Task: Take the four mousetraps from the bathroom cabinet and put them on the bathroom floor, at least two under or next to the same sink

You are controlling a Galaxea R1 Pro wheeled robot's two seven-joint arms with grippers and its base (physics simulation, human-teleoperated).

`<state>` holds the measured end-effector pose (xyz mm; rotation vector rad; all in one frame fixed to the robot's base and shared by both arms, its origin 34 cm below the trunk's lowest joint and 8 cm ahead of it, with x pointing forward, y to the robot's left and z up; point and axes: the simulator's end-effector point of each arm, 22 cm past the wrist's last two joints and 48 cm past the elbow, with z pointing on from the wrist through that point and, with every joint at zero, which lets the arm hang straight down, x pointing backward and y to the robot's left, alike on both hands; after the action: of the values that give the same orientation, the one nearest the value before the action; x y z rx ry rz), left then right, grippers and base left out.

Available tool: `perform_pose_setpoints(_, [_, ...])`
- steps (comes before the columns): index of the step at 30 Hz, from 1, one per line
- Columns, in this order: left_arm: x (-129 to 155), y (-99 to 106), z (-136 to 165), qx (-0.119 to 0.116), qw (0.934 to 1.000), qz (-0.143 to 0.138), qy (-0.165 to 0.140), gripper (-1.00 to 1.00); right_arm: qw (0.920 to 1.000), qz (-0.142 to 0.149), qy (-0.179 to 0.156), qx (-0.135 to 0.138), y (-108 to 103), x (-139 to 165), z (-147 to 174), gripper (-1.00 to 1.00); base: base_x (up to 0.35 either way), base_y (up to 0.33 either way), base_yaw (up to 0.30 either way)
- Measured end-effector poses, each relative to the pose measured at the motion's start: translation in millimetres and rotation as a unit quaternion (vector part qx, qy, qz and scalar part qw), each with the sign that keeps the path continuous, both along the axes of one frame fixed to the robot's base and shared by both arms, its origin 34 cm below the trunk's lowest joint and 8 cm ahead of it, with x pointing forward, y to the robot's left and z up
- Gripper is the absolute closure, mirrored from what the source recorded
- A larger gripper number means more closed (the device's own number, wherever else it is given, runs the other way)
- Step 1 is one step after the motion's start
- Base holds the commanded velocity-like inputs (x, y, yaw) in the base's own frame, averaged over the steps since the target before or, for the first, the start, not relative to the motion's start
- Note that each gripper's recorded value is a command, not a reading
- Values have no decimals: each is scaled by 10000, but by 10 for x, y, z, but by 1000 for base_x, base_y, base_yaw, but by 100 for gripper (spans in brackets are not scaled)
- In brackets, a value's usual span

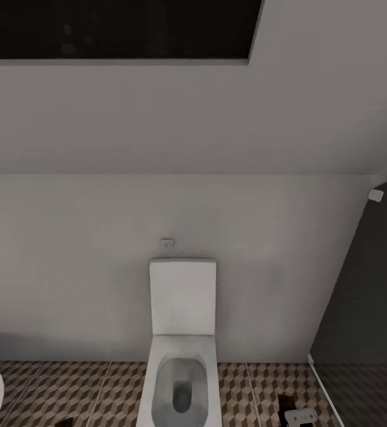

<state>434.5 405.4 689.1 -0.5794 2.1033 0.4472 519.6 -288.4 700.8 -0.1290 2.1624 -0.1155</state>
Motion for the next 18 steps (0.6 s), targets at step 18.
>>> perform_pose_setpoints(18, [42,58,-190,41,10000,5,-3,100,10000,-3,-2,-2,-3,43,-202,100,0,0,0])
